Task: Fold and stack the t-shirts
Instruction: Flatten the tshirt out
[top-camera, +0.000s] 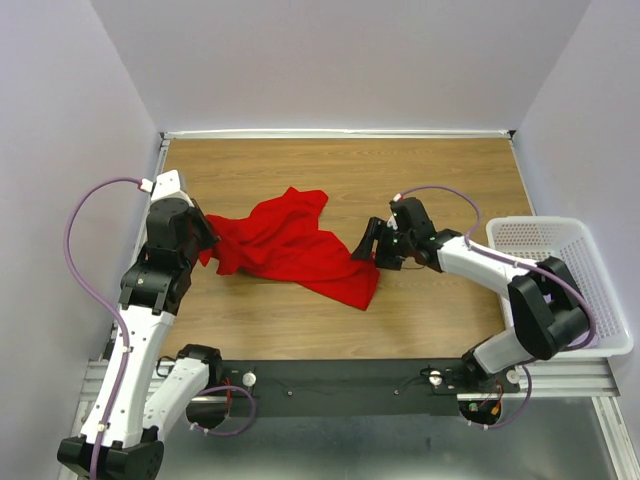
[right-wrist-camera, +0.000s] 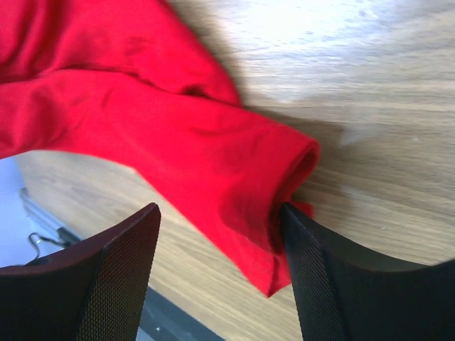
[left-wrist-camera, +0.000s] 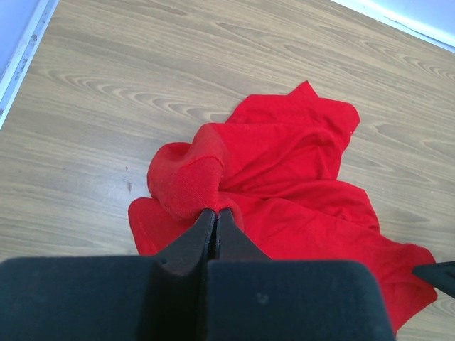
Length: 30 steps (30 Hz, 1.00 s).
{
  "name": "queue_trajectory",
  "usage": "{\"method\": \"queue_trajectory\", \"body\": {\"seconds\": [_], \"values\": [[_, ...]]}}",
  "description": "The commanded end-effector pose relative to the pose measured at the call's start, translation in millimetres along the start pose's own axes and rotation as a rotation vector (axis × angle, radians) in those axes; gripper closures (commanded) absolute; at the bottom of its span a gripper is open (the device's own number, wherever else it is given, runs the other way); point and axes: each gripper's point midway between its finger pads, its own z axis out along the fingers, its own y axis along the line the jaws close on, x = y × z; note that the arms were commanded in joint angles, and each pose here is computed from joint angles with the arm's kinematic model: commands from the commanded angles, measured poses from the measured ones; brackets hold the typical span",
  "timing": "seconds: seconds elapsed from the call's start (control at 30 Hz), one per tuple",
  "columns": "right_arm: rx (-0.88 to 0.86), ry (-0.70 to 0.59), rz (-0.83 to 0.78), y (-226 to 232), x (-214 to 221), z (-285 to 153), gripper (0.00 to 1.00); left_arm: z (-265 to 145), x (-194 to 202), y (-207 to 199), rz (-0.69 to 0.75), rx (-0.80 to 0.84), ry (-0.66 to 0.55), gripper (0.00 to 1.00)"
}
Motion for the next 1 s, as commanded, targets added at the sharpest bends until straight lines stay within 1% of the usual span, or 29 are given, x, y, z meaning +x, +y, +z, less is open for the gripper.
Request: {"method": "queue_trajectory", "body": {"seconds": [0.0,0.07,0.3,0.4,0.57,0.7,0.97], "values": [[-0.086,-0.021,0.003,23.2,-6.8,-13.0,0.26,-2.3,5.8,1.4,-0.007,0.006,0.014,1.00],[-0.096,-0.036,-0.001,26.8,-9.7,-17.5,0.28,-2.2,5.4,1.3,-0.008,0.006,0.012,1.00],[-0.102,-0.043,0.009,30.6,-12.5,-20.2,0.31,-1.1,6.8,0.4,-0.009,0.011,0.016,1.00],[-0.083,-0.040,0.026,25.3,-10.7,-16.5,0.34,-1.8,7.6,-0.1,-0.009,0.016,0.017,1.00],[-0.048,-0.016,0.050,14.0,-3.3,-8.3,0.34,-2.2,9.3,0.9,-0.008,0.014,0.021,1.00],[0.011,0.000,0.083,-4.6,6.2,1.0,0.35,-3.8,9.5,2.0,-0.007,0.012,0.018,1.00],[0.072,-0.006,0.087,-22.2,10.4,8.2,0.36,-3.2,10.2,2.4,-0.004,0.009,0.022,1.00]]}}
